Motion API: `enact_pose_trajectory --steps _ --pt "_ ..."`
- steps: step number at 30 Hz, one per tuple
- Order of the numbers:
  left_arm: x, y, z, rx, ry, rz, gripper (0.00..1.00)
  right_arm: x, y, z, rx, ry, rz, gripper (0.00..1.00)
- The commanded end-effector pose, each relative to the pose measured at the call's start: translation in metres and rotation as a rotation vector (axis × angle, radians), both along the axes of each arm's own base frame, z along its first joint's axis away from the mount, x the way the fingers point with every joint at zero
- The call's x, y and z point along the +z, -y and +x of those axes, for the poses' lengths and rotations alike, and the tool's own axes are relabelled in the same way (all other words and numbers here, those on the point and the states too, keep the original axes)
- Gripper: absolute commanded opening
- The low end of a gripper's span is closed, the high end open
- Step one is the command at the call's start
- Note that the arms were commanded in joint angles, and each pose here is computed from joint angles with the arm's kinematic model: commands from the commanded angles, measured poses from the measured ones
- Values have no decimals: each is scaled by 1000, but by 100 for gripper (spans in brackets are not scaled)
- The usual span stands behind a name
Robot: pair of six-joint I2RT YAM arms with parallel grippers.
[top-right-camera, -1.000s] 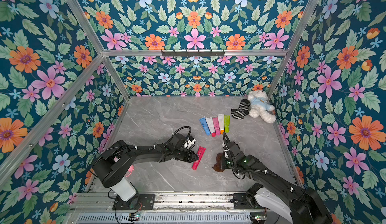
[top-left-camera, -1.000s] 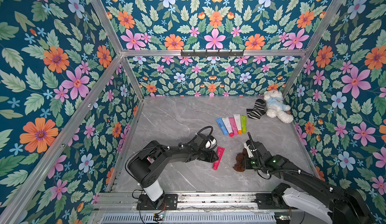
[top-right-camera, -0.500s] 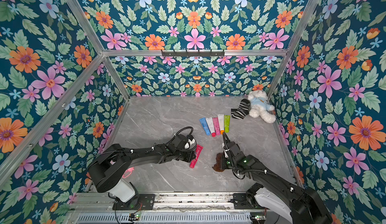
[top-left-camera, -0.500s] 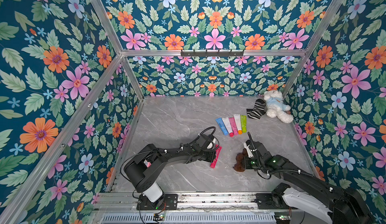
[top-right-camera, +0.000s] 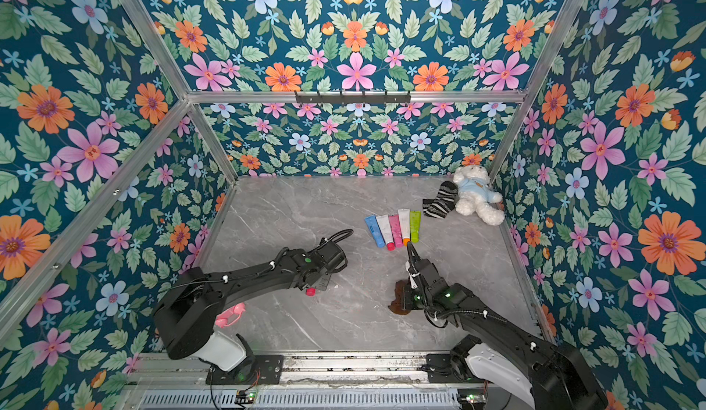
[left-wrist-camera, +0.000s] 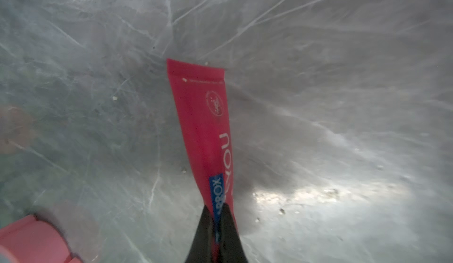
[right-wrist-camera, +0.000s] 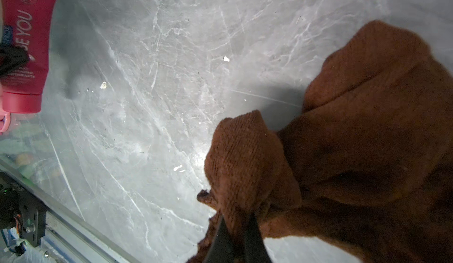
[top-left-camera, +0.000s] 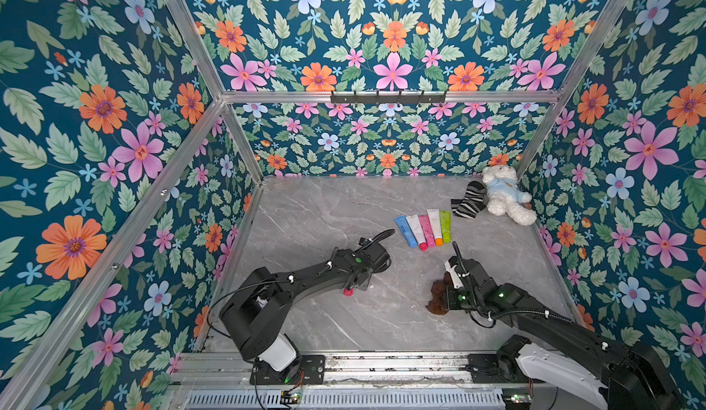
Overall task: Wipe the surface of the toothpaste tube
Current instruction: Adjust the toothpaste at the center of the board.
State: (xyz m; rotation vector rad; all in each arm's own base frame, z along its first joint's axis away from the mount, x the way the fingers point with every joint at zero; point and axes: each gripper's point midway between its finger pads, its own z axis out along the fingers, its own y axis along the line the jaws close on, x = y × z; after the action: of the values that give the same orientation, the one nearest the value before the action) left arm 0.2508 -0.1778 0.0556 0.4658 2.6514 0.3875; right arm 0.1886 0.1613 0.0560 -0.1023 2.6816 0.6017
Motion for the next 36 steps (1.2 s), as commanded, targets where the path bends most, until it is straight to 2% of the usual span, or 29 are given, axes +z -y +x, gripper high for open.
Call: enact_pose_trajectory --steps 1,7,15,19,22,29,33,36 --pt "1 -25 5 37 35 165 0 0 -1 0 11 5 -1 0" --pt "-10 2 6 -2 38 187 0 -1 -2 1 16 -1 -3 0" --pt "-37 32 2 -63 7 225 9 -1 -3 1 18 -2 -3 0" --pt "-40 48 -2 -90 11 209 26 -1 -3 1 20 -4 -1 0" --pt "-38 66 -8 -121 15 164 37 -1 -3 0 21 -3 -1 0" --pt "-14 94 -16 -158 71 36 38 -1 -3 0 21 -3 0 0" --pt "18 81 -17 -124 158 -54 40 0 -3 0 23 -2 2 0" --pt "34 66 -23 -98 176 -173 48 0 -3 0 24 1 3 0"
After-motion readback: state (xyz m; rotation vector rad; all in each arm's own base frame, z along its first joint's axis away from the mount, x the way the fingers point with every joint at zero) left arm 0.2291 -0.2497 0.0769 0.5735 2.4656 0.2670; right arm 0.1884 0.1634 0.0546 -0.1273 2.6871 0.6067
